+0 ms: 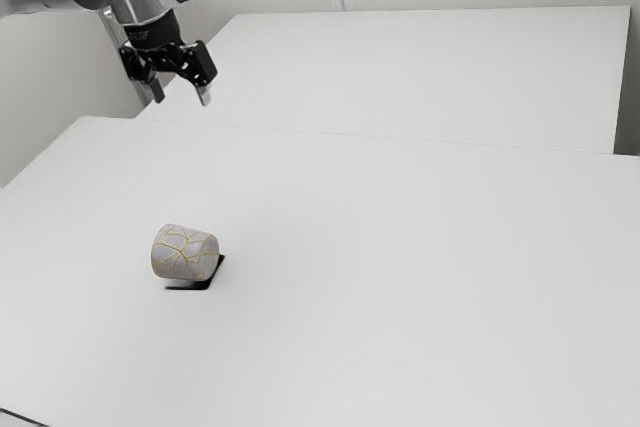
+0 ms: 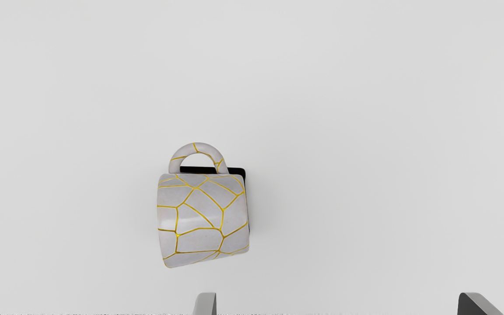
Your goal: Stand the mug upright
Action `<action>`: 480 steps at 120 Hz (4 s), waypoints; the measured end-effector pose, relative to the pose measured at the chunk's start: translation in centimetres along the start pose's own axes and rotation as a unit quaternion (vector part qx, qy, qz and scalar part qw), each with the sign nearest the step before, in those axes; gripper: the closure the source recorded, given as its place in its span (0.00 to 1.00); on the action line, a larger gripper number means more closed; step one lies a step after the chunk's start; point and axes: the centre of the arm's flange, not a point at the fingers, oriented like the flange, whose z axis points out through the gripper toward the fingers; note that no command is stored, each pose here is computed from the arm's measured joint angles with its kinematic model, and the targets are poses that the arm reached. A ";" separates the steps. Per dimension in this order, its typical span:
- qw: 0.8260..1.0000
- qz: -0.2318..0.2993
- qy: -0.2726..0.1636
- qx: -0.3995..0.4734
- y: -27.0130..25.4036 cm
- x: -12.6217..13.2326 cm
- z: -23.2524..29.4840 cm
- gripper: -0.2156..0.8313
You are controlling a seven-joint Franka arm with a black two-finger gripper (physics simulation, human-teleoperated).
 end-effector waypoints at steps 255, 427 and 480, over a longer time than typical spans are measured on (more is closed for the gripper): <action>0.966 -0.021 0.024 -0.257 -19.4 -10.0 24.6 0.21; 0.868 0.041 0.027 -0.494 -20.5 -8.1 33.3 0.82; 0.882 0.086 0.032 -0.463 -17.8 -7.1 29.8 0.94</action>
